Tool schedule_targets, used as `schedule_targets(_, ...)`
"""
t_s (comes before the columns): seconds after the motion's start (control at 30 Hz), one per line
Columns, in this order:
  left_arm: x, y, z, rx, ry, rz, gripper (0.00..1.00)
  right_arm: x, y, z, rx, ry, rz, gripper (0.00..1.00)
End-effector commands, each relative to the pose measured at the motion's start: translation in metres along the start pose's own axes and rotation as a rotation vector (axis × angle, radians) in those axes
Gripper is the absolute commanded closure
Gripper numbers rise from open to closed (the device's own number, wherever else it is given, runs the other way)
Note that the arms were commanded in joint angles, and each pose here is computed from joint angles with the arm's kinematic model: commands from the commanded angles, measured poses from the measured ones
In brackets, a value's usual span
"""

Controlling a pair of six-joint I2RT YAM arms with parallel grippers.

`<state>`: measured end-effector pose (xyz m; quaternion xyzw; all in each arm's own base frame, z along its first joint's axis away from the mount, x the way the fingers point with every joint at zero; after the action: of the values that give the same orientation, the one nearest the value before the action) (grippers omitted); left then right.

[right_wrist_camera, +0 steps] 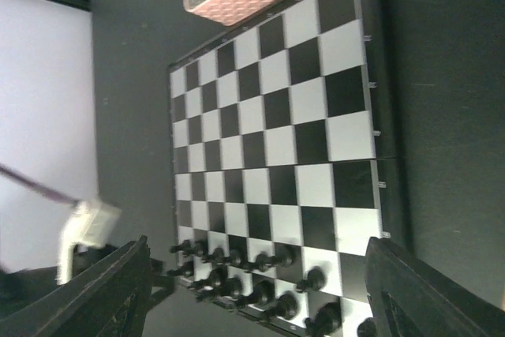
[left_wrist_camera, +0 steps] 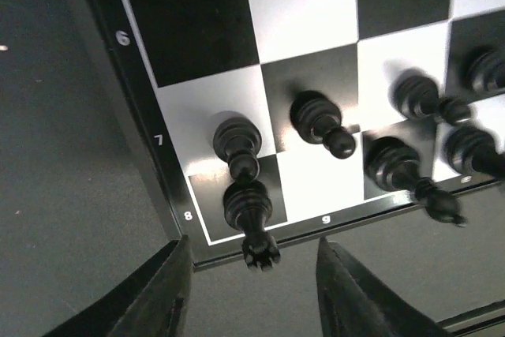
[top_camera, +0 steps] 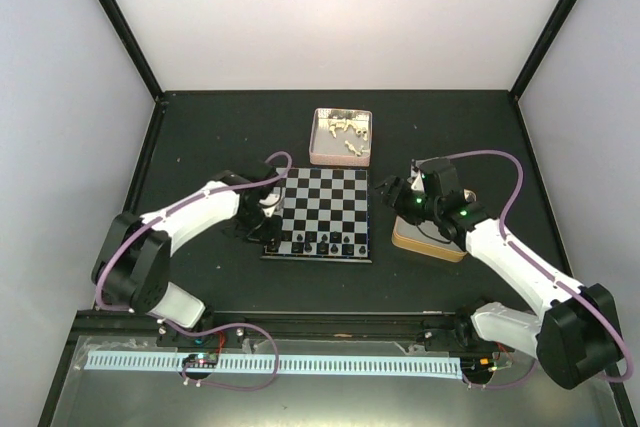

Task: Set up the chess pieces on the board
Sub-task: Place the chess piece on the chessboard, then pick up the chess piece from the storage box.

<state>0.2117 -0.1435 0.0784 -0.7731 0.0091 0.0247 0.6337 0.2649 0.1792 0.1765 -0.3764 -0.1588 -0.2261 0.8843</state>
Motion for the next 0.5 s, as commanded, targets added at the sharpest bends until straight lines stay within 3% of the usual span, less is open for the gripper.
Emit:
schedule_targets(0.0, 0.019, -0.043, -0.015, -0.079, 0.034, -0.195, 0.51, 0.012, -0.017, -0.014, -0.150, -0.078, -0.072, 0.27)
schedule_targets(0.23, 0.032, -0.110, -0.033, -0.254, 0.086, -0.543, 0.42, 0.030, -0.059, -0.080, -0.579, -0.152, -0.251, 0.36)
schedule_targets(0.33, 0.032, -0.132, -0.043, -0.370, 0.102, -0.658, 0.40, 0.034, -0.069, -0.107, -0.712, -0.151, -0.253, 0.45)
schedule_targets(0.47, 0.029, -0.148, -0.057, -0.520, 0.144, -0.750, 0.38, 0.035, -0.071, -0.142, -0.836, -0.118, -0.209, 0.48)
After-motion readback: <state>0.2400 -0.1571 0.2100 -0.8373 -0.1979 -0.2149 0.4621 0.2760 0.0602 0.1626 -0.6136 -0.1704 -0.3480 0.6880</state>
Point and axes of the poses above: each gripper's point midway between its finger pads, its own y axis out along the fingers, its own z axis along the line the jaws close on, x = y × z, the point moved 3 cm from there along -y, back along the fingers, and after that the axes turned 12 degrees about -y, right-handed, at the moved point
